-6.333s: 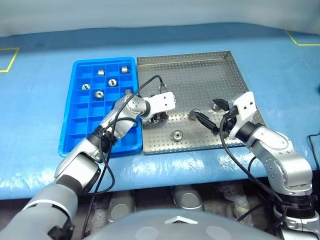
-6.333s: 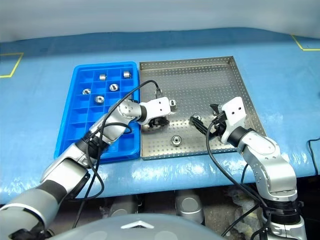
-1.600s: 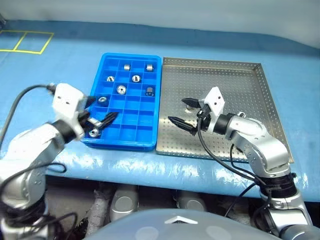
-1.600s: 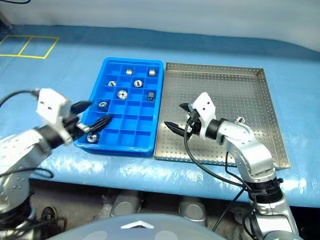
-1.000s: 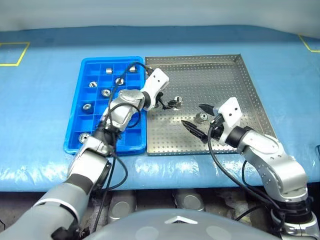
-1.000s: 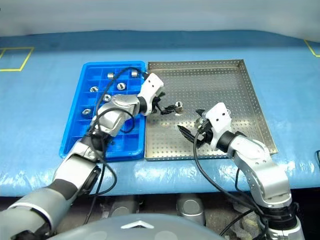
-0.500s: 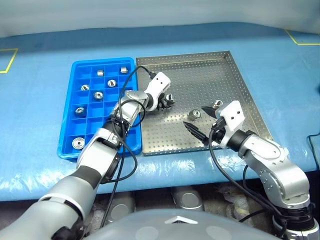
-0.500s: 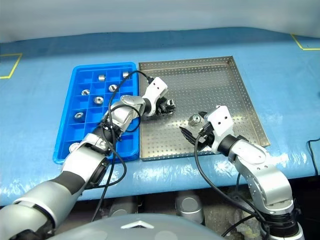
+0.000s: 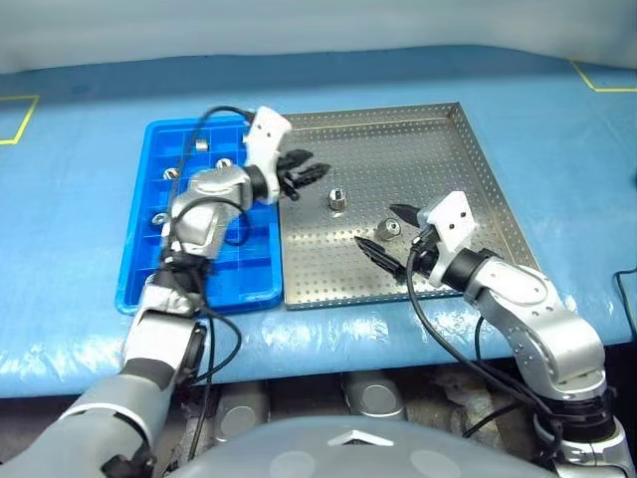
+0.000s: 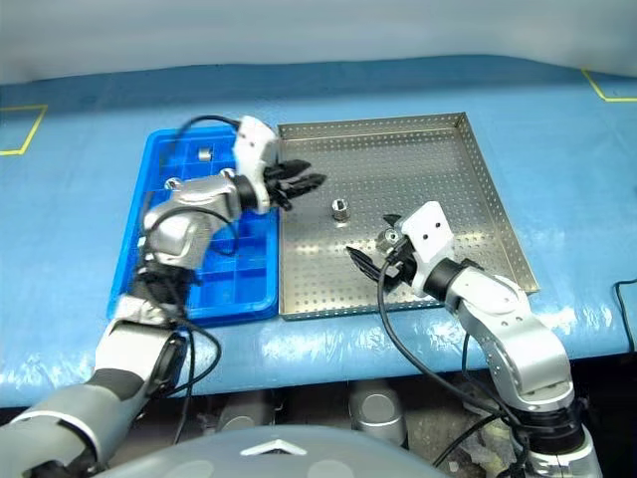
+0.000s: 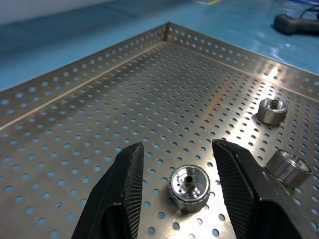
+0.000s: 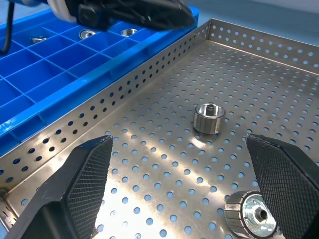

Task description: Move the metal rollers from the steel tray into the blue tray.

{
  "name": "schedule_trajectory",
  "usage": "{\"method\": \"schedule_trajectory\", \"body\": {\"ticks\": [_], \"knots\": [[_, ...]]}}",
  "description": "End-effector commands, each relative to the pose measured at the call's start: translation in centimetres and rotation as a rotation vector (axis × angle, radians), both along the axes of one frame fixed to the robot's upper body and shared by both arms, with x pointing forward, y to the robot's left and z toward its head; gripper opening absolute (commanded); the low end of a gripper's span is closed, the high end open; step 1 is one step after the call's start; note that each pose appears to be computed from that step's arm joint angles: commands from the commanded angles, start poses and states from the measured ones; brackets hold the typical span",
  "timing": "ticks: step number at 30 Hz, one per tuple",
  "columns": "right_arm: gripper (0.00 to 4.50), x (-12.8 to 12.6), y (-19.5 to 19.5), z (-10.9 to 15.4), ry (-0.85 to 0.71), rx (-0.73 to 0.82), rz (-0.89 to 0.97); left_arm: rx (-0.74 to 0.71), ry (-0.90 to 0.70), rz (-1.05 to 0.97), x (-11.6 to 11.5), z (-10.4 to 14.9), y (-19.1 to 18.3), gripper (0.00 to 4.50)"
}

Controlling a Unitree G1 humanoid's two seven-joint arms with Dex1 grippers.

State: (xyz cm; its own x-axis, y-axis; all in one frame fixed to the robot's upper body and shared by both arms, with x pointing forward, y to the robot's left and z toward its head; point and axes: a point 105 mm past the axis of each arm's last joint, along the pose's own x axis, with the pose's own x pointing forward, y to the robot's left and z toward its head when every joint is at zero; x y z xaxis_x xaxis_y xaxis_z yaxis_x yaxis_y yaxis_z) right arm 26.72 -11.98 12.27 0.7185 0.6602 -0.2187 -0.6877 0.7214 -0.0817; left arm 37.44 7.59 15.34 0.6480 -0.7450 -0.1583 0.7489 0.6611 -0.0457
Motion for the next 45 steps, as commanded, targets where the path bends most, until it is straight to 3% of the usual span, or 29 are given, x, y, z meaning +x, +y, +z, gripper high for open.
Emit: {"method": "schedule_trajectory", "body": {"ticks": [1,4,11,21,30,33,39,43,45], "knots": [[4.5,0.5,0.8,0.8,-0.037,0.013,0.044,0.005,-0.035,-0.004,-1.4,1.2,0.8,2.34],[4.5,0.9,1.0,0.8,-0.043,0.011,0.054,0.014,-0.019,-0.024,-1.6,0.6,-0.3,2.34],[4.5,0.8,0.5,1.2,-0.061,0.005,0.027,0.067,0.06,-0.123,-1.1,-2.5,-6.1,4.43],[4.5,-0.4,-0.8,1.0,-0.066,0.014,-0.064,0.257,0.078,0.017,2.6,-6.0,-9.1,4.47],[4.5,-0.5,-1.0,0.8,-0.066,0.017,-0.089,0.348,0.092,0.068,3.5,-8.1,-8.3,4.47],[4.5,-0.2,-1.0,0.9,-0.067,0.019,-0.093,0.338,0.113,0.056,3.3,-8.3,-8.1,3.88],[4.5,0.1,-0.8,1.0,-0.071,0.017,-0.083,0.288,0.112,0.04,3.1,-7.6,-8.2,1.87],[4.5,0.2,-0.7,1.0,-0.072,0.015,-0.074,0.187,0.068,0.025,3.2,-5.4,-8.3,1.79],[4.5,0.2,-0.5,1.1,-0.071,0.017,-0.063,0.065,0.039,0.002,2.9,-2.6,-8.0,1.79]]}}
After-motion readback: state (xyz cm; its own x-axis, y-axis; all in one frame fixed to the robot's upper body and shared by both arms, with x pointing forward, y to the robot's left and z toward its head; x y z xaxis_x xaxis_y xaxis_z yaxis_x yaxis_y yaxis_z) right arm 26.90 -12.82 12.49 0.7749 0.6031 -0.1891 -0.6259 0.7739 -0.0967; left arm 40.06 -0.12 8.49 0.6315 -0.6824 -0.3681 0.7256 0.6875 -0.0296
